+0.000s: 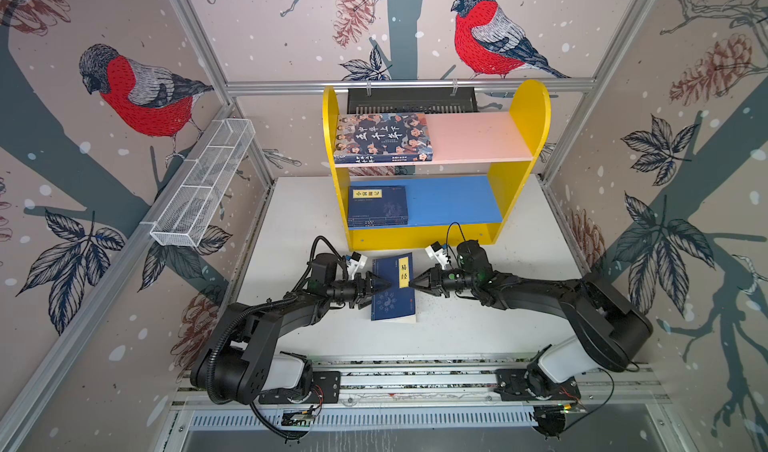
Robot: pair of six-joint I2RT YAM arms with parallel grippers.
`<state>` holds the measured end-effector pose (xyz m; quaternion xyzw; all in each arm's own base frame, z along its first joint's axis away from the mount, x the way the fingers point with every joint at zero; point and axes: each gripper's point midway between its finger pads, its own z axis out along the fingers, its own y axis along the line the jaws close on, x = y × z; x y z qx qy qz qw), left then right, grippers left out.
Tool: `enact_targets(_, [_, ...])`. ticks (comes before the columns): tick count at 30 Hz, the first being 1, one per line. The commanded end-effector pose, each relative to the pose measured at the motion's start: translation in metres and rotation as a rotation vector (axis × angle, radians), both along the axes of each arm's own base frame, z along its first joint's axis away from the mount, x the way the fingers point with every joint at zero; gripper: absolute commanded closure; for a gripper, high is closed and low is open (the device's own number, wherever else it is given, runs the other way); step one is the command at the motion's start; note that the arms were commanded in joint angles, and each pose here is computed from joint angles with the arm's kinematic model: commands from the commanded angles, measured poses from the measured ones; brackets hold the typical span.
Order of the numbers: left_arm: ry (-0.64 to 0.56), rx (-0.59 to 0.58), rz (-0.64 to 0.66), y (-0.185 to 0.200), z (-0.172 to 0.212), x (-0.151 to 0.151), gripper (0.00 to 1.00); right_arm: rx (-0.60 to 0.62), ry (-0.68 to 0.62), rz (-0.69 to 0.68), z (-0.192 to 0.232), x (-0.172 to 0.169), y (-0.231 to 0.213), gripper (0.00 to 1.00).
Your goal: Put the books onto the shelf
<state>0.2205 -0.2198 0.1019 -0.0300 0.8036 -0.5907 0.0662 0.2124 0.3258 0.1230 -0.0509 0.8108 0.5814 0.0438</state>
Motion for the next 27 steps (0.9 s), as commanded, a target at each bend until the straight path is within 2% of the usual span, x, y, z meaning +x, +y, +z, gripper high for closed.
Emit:
enact_targets(1, [-0.048,-0.048,-0.021,-0.004,0.018,0.002,0.30,0.036,-0.031,0.014,0.010,0.000,0.002,1.00])
enact_targets(3, [-0.050,-0.055,-0.020,-0.004,0.021,0.003,0.38,0.025,-0.027,0.014,0.007,0.000,0.002,1.00])
enact_targets(6, [-0.059,-0.060,-0.015,-0.004,0.026,0.005,0.57,0.003,-0.020,0.009,0.000,0.001,0.001,0.99])
enact_targets(8, [-0.061,-0.050,-0.009,-0.002,0.026,0.006,0.77,-0.030,-0.012,-0.005,-0.007,0.005,0.000,0.86])
enact_targets(11, [-0.073,-0.030,0.009,0.002,0.026,0.008,0.93,-0.083,-0.005,-0.036,-0.016,0.011,-0.003,0.63])
enact_targets(14, [-0.089,-0.010,0.043,0.009,0.027,0.013,1.00,-0.124,0.001,-0.074,-0.022,0.017,-0.009,0.53])
enact_targets(17, [-0.099,0.020,0.095,0.021,0.026,0.020,1.00,-0.155,0.007,-0.136,-0.024,0.025,-0.022,0.49])
enact_targets(22, [-0.127,0.084,0.192,0.042,0.026,0.029,1.00,-0.163,0.010,-0.229,-0.016,0.029,-0.042,0.46])
enact_targets(27, [-0.134,0.108,0.227,0.053,0.029,0.033,1.00,-0.109,0.001,-0.226,0.004,0.018,-0.036,0.44])
